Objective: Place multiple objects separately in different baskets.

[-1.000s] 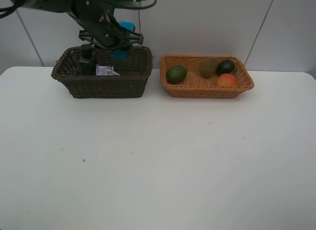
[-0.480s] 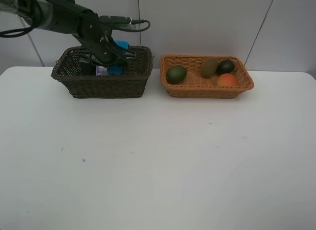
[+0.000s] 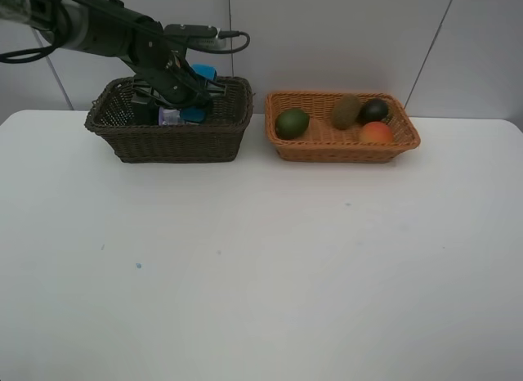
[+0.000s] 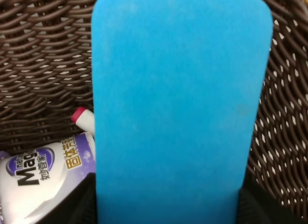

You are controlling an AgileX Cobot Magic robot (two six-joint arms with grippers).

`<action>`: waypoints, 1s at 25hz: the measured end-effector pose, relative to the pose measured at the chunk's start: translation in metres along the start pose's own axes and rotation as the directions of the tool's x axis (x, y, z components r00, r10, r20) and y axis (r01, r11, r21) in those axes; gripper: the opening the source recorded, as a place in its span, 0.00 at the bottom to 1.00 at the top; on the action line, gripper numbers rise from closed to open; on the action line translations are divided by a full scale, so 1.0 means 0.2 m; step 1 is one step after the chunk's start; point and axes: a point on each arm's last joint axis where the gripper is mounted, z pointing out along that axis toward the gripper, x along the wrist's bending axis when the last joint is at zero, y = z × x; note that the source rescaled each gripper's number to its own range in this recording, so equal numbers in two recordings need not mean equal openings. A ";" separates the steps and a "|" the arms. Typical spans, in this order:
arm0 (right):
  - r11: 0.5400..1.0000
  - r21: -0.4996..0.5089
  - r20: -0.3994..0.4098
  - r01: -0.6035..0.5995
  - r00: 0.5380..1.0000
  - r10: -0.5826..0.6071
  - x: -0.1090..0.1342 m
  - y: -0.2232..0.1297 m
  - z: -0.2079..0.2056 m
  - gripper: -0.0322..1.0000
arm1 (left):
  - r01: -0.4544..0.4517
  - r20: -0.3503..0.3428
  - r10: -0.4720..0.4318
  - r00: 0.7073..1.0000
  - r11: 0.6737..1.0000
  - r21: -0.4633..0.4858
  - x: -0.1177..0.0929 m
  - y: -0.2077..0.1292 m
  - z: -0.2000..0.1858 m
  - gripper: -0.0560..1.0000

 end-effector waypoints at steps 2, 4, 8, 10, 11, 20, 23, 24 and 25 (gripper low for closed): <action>1.000 0.000 0.000 0.000 1.000 0.000 0.00 0.00 0.00 1.00 | 0.004 -0.001 -0.004 1.000 1.000 0.008 0.00 0.00 0.00 0.75; 1.000 0.000 0.000 0.000 1.000 0.000 0.00 0.00 0.00 1.00 | 0.008 -0.002 -0.008 1.000 1.000 0.017 0.00 -0.01 0.00 0.90; 1.000 0.000 0.000 0.000 1.000 0.000 0.00 0.00 0.00 1.00 | 0.015 -0.002 -0.015 1.000 1.000 0.025 0.00 -0.01 0.00 0.99; 1.000 0.000 0.000 0.000 1.000 0.000 0.00 0.00 0.00 1.00 | 0.017 -0.002 -0.017 1.000 1.000 0.026 0.00 -0.01 0.00 1.00; 1.000 0.000 0.000 0.000 1.000 0.000 0.00 0.00 0.00 1.00 | 0.018 -0.001 -0.018 1.000 1.000 0.026 0.00 -0.01 0.00 1.00; 1.000 0.000 0.000 0.000 1.000 0.000 0.00 0.00 0.00 1.00 | 0.019 -0.005 -0.019 1.000 1.000 0.024 0.00 0.02 -0.05 1.00; 1.000 0.000 0.000 0.000 1.000 0.000 0.00 0.00 0.00 1.00 | 0.016 -0.010 -0.016 1.000 1.000 0.011 0.00 0.07 -0.15 1.00; 1.000 0.000 0.000 0.000 1.000 0.000 0.00 0.00 0.00 1.00 | 0.011 -0.014 -0.011 1.000 1.000 0.003 0.00 0.10 -0.20 1.00; 1.000 0.000 0.000 0.000 1.000 0.000 0.00 0.00 0.00 1.00 | 0.002 -0.020 -0.002 1.000 1.000 -0.003 0.01 0.12 -0.25 1.00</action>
